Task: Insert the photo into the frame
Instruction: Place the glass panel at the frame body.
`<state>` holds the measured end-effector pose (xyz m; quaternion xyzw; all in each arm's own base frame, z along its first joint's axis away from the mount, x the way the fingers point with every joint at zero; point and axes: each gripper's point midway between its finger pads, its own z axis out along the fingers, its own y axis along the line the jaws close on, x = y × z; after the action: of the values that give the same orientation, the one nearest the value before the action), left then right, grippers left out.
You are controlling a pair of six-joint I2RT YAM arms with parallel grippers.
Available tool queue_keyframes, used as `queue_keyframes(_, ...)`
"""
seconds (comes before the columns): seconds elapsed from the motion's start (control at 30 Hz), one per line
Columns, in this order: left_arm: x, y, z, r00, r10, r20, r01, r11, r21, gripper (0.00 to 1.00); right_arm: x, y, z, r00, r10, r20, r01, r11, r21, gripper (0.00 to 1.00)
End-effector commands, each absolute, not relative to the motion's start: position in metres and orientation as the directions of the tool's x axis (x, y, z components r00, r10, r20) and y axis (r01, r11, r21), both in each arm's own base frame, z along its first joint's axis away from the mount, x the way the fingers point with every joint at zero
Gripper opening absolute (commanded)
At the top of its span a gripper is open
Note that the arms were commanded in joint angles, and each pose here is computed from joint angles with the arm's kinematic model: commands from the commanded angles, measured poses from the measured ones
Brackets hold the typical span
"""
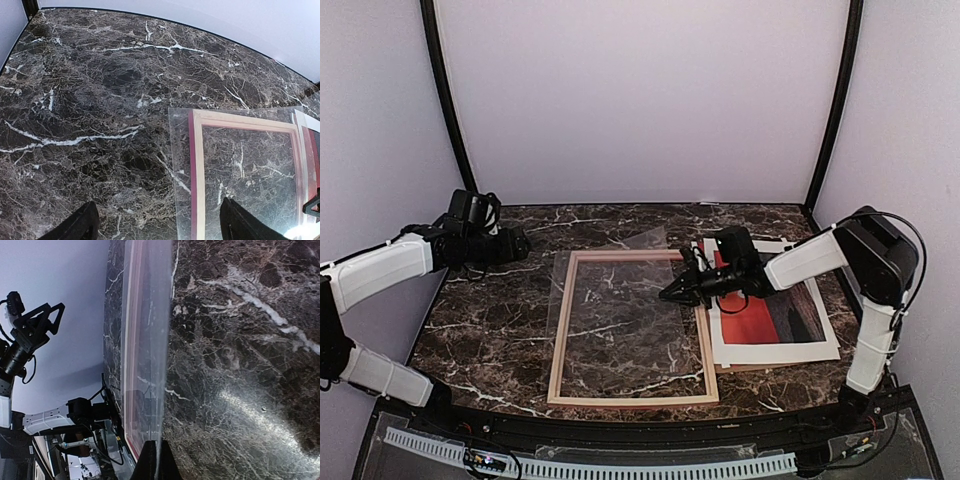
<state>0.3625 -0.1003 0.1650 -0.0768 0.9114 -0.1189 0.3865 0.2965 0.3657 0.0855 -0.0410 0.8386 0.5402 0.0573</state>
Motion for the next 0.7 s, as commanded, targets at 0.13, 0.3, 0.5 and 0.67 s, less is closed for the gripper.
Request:
queue_keyframes(0.13, 0.369, -0.109, 0.172, -0.680, -0.211, -0.702, 0.003, 0.957, -0.290, 0.87, 0.298, 0.345, 0.077, -0.977, 0.003, -0.211, -0.177, 0.533, 0.827, 0.00)
queue_keyframes(0.3, 0.371, -0.116, 0.169, -0.688, -0.198, -0.698, 0.017, 0.958, -0.288, 0.87, 0.293, 0.338, 0.074, -0.977, 0.001, -0.214, -0.176, 0.567, 0.804, 0.00)
queue_keyframes(0.5, 0.374, -0.123, 0.166, -0.695, -0.184, -0.695, 0.033, 0.958, -0.286, 0.87, 0.291, 0.333, 0.077, -0.973, 0.001, -0.229, -0.184, 0.592, 0.785, 0.00)
queue_keyframes(0.67, 0.376, -0.133, 0.167, -0.695, -0.158, -0.702, 0.065, 0.958, -0.280, 0.92, 0.291, 0.331, 0.077, -0.972, 0.000, -0.233, -0.187, 0.601, 0.777, 0.00)
